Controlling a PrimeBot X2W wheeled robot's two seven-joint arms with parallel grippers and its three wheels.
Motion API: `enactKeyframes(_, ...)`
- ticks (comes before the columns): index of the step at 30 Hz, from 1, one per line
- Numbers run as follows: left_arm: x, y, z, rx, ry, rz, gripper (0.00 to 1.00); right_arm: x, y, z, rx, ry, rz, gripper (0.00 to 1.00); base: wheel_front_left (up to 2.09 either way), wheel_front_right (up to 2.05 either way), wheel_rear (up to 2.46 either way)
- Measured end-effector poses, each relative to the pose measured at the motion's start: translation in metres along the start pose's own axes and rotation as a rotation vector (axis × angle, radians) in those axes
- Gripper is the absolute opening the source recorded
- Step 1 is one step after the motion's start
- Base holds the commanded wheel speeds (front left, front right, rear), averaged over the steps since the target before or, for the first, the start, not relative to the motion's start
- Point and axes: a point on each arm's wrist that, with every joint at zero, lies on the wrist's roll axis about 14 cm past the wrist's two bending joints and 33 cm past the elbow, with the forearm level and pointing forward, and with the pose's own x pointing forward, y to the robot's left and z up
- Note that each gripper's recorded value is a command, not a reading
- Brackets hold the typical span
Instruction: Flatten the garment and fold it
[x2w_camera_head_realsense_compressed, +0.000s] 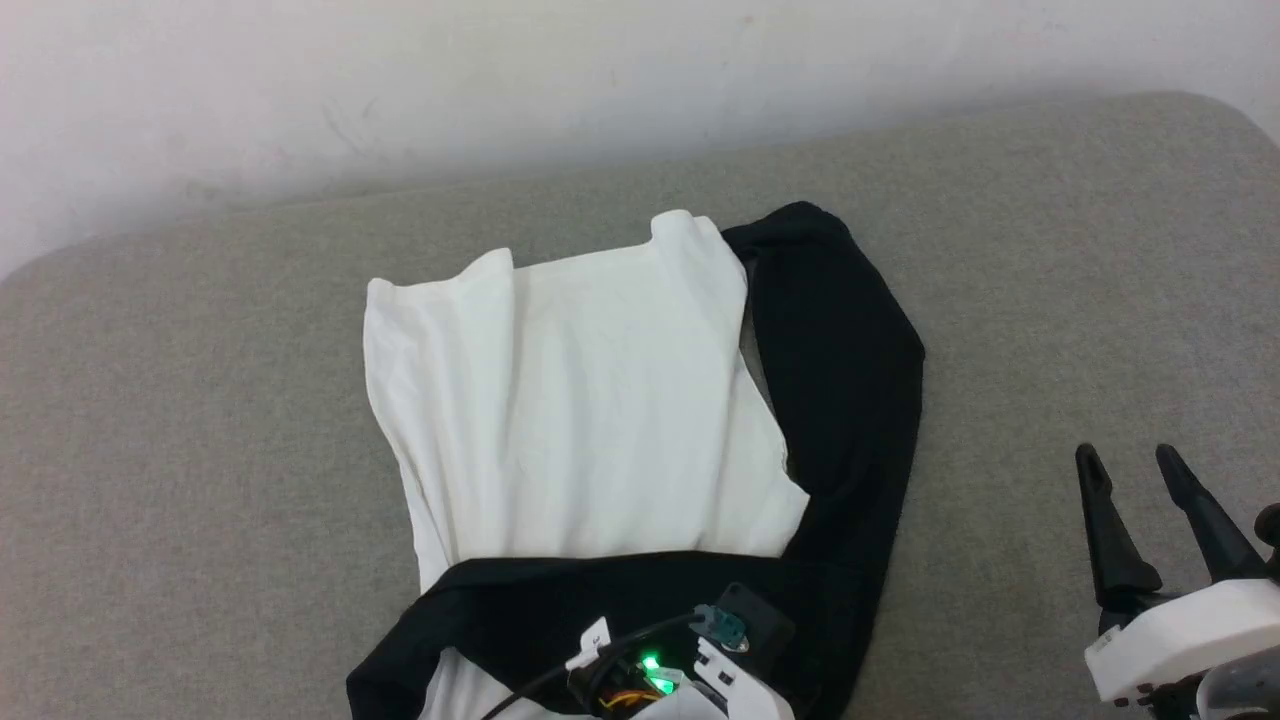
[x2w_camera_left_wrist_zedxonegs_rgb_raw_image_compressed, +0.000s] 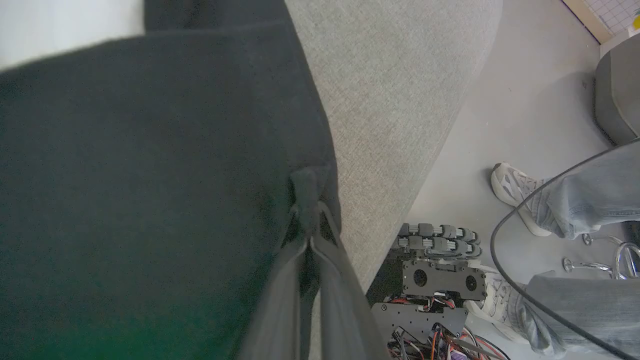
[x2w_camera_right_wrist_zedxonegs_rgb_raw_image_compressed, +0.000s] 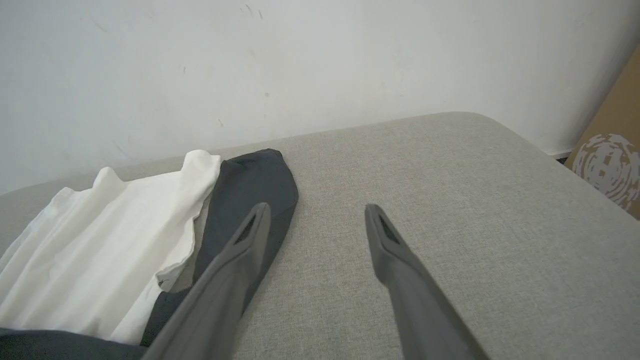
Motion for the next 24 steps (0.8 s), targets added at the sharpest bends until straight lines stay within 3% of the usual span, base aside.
enactKeyframes(1,0.001,0.001,-0.001,-0.005,-0.006,0.003,1.00,0.000,-0.001,-0.001,0.001,0.003,-0.004,1.00,0.00,0.00,0.00)
enactKeyframes(5,-0.001,-0.001,0.023,-0.009,-0.151,0.003,1.00,0.001,-0.001,-0.003,0.005,0.007,0.000,1.00,0.00,0.00,0.00)
enactKeyframes(12,-0.043,0.009,0.105,0.003,-0.566,0.068,1.00,0.007,0.013,-0.004,0.004,0.014,0.045,1.00,0.00,0.00,0.00)
enactKeyframes(18,-0.113,0.080,0.140,-0.008,-0.848,0.365,1.00,0.015,0.026,-0.004,-0.006,0.019,0.085,1.00,0.00,0.00,0.00)
enactKeyframes(24,-0.193,0.160,0.120,-0.052,-0.935,0.738,1.00,0.021,0.042,-0.007,-0.009,0.034,0.133,1.00,0.00,0.00,0.00)
